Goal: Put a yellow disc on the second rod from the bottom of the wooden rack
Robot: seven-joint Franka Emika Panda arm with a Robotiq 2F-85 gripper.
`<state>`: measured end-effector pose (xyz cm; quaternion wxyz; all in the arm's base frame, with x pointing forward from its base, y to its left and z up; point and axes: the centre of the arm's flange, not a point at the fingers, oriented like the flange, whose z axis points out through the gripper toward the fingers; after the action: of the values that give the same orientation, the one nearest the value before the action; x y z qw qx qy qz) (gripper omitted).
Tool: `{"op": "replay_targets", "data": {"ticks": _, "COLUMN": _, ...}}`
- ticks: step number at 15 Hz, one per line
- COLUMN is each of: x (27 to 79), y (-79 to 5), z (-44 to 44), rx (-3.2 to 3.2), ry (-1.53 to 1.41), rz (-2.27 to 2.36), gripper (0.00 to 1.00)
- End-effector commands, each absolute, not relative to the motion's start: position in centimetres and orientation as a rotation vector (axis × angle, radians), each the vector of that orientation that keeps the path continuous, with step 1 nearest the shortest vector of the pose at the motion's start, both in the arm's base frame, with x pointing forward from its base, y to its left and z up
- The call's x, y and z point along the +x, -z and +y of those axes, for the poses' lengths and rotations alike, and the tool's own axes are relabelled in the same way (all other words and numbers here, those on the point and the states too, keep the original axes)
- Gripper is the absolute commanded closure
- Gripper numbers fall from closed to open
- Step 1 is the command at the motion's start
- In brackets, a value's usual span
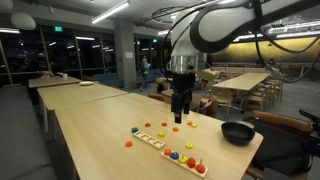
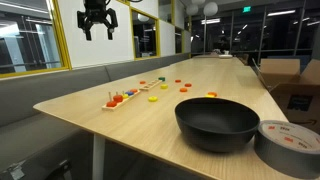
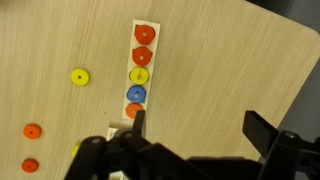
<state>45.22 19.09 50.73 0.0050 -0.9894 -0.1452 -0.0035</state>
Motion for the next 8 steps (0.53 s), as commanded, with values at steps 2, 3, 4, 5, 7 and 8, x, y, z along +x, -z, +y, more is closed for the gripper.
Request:
{"op": "replay_targets", "data": {"ticks": 2, "x": 45.3, "y": -51.29, "z": 19.15, "rx": -3.096, "ry": 0.029, "rz": -0.455, "gripper": 0.0}}
{"op": "replay_targets", "data": {"ticks": 3, "x": 45.27, "y": -51.48, "z": 19.15, "rx": -3.096, "ry": 0.035, "rz": -0.455, "gripper": 0.0}}
{"op": "replay_targets", "data": {"ticks": 4, "x": 45.27, "y": -51.56, "z": 19.16, "rx": -3.095, "ry": 0.038, "rz": -0.455, "gripper": 0.0}}
{"op": "replay_targets", "data": {"ticks": 5, "x": 45.27, "y": -51.57, "z": 19.16, "rx": -3.095, "ry": 0.038, "rz": -0.455, "gripper": 0.0}}
{"op": "replay_targets", "data": {"ticks": 7, "x": 45.44, "y": -51.53, "z": 18.87, "rx": -3.081, "ry": 0.044, "rz": -0.461, "gripper": 0.0}}
{"op": "replay_targets", "data": {"ticks": 8, "x": 45.71, "y": -51.21, "z": 18.37, "rx": -3.084, "ry": 0.066, "rz": -0.434, "gripper": 0.0}}
